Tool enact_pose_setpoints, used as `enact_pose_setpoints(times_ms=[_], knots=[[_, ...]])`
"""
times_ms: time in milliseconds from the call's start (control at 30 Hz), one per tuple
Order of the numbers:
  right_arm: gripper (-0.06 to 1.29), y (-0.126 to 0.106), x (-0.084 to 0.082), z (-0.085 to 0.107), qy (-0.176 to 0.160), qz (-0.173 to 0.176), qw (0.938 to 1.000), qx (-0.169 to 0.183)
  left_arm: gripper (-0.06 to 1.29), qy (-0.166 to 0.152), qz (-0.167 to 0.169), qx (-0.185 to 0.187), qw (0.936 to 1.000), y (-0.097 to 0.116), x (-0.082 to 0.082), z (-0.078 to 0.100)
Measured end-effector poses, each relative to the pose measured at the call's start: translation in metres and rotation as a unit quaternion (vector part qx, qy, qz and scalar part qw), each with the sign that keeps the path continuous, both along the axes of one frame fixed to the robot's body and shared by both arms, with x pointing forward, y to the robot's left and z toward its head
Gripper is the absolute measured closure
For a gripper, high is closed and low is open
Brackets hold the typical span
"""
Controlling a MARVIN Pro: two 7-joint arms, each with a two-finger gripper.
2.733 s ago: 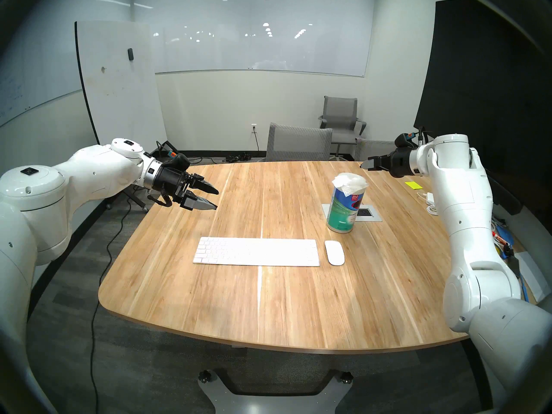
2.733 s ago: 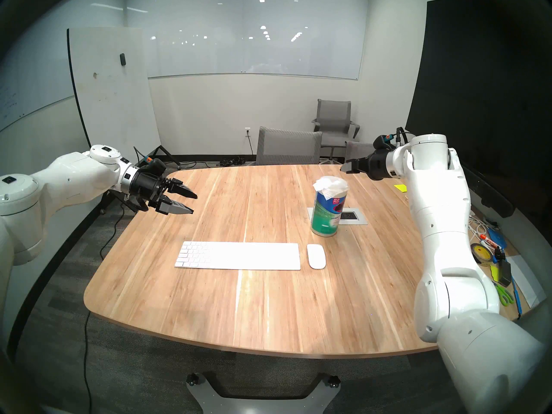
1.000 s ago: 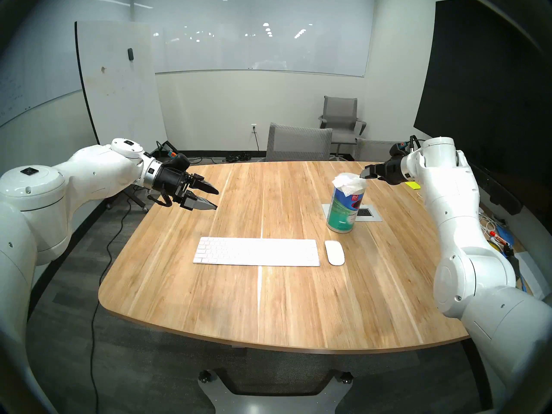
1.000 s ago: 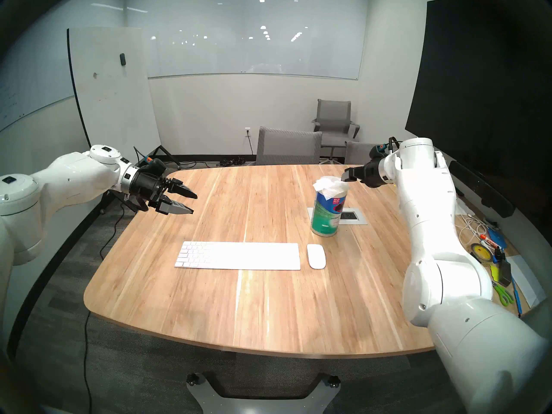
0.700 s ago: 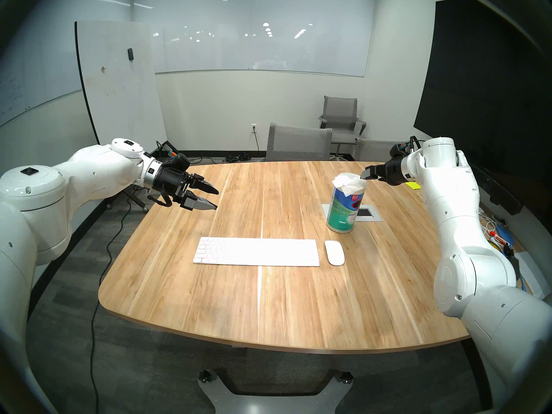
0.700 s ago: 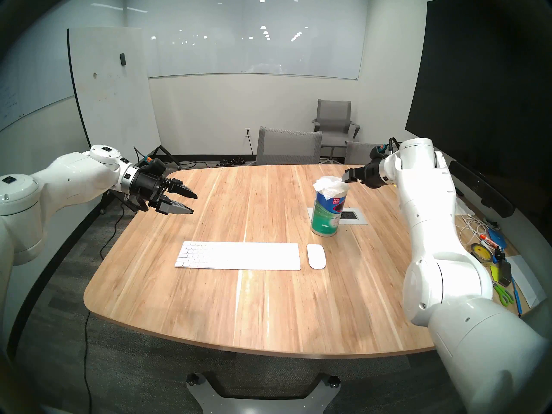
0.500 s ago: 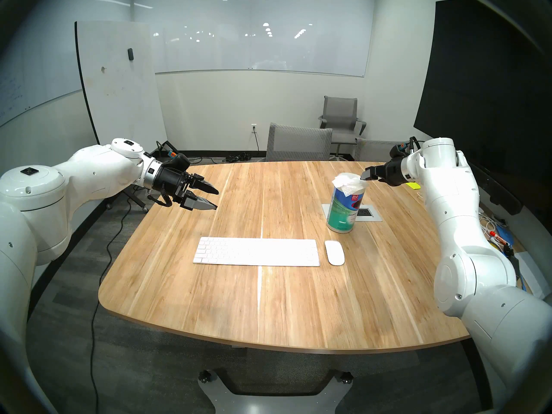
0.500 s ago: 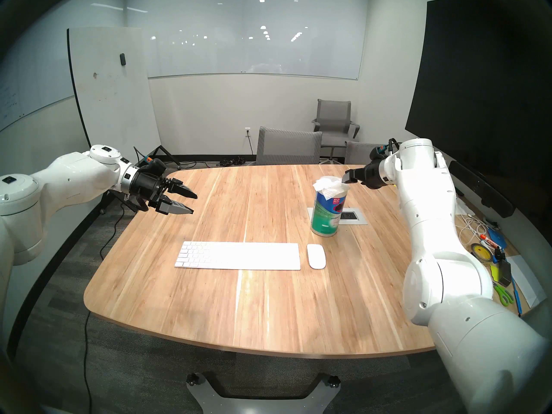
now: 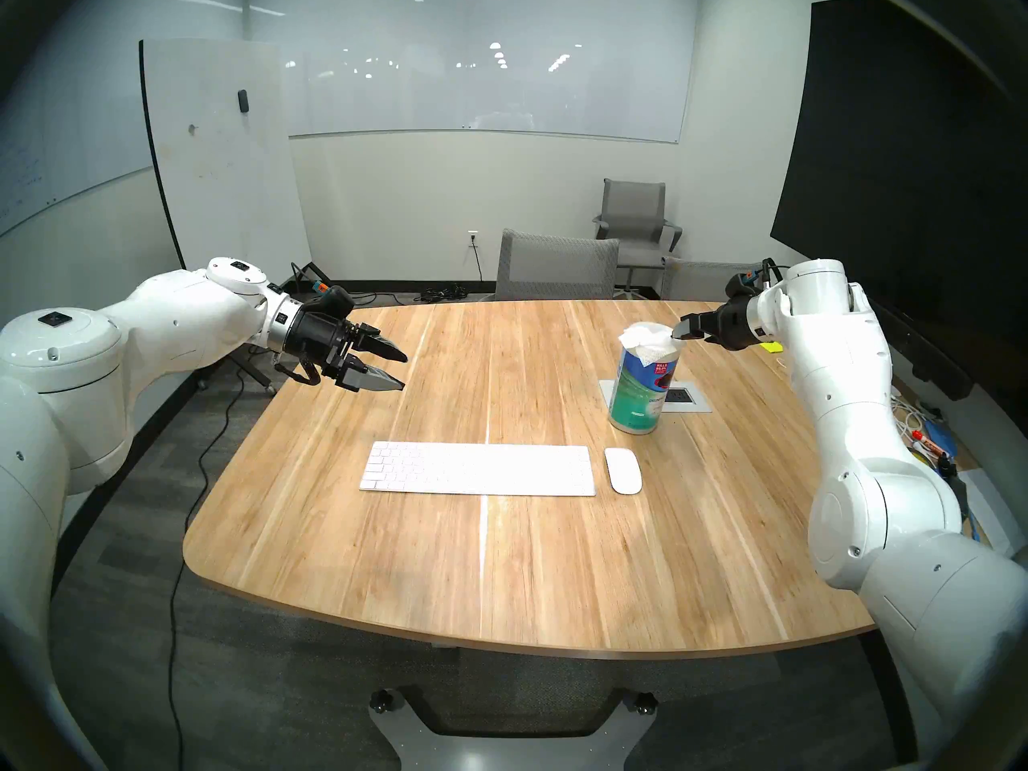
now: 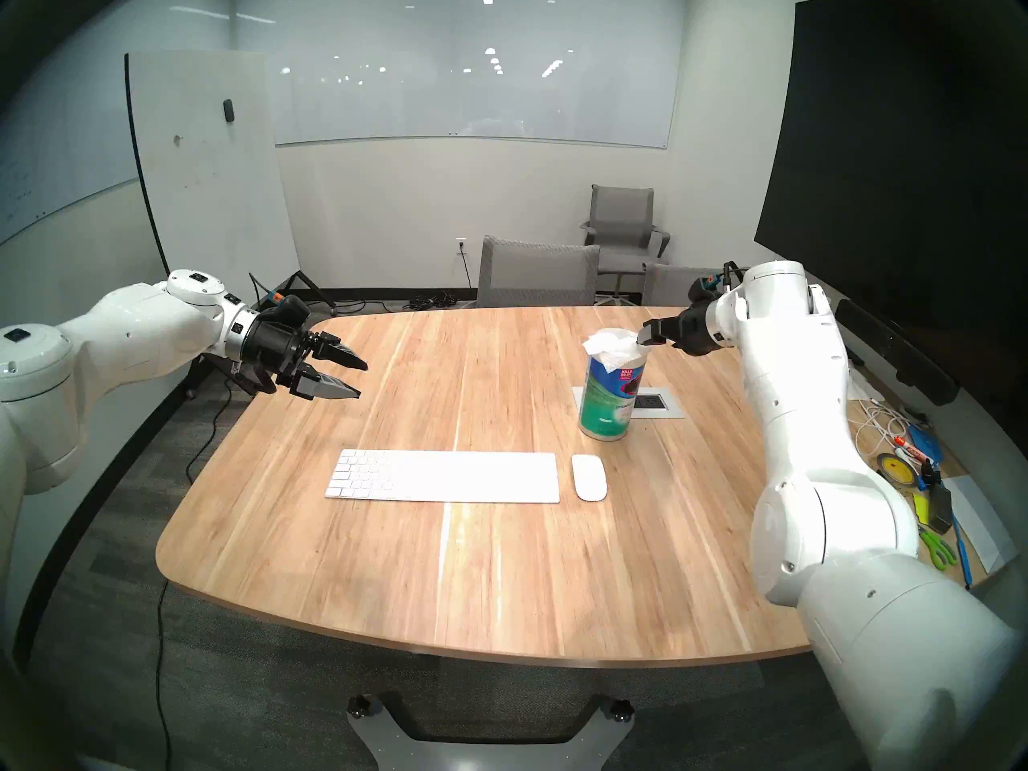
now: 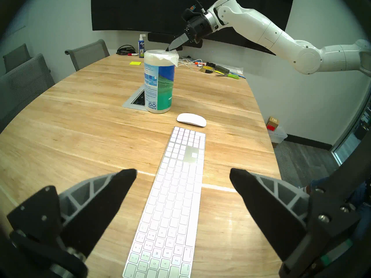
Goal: Wipe the keyboards and mice with a disinfecting wipe, then set the wipe down
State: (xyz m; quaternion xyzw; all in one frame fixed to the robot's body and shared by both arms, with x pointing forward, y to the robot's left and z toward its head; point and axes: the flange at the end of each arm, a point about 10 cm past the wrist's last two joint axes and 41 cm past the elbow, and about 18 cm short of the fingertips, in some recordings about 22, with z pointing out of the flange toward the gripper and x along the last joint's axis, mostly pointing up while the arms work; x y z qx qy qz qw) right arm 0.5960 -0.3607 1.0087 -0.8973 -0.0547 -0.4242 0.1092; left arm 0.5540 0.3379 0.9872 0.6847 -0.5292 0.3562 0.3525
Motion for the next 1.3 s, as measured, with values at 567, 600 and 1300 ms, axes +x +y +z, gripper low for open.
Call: enact_pose_setpoints(times_ms=[567,600,1300], knots=[[0.00,-0.0008,-0.0006,0.0012,-0.001,0.002,1.0000,0.005,-0.04,0.000,0.000,0.000,1.0000,0.0000,0.0000,0.0000],[0.00,-0.0006,-0.0006,0.0013,-0.001,0.002,1.0000,0.006,-0.04,0.000,0.000,0.000,1.0000,0.0000,0.0000,0.0000],[0.00,0.0018,-0.0005,0.0017,-0.005,-0.003,1.0000,0.004,-0.04,0.000,0.000,0.000,1.0000,0.0000,0.0000,0.0000]])
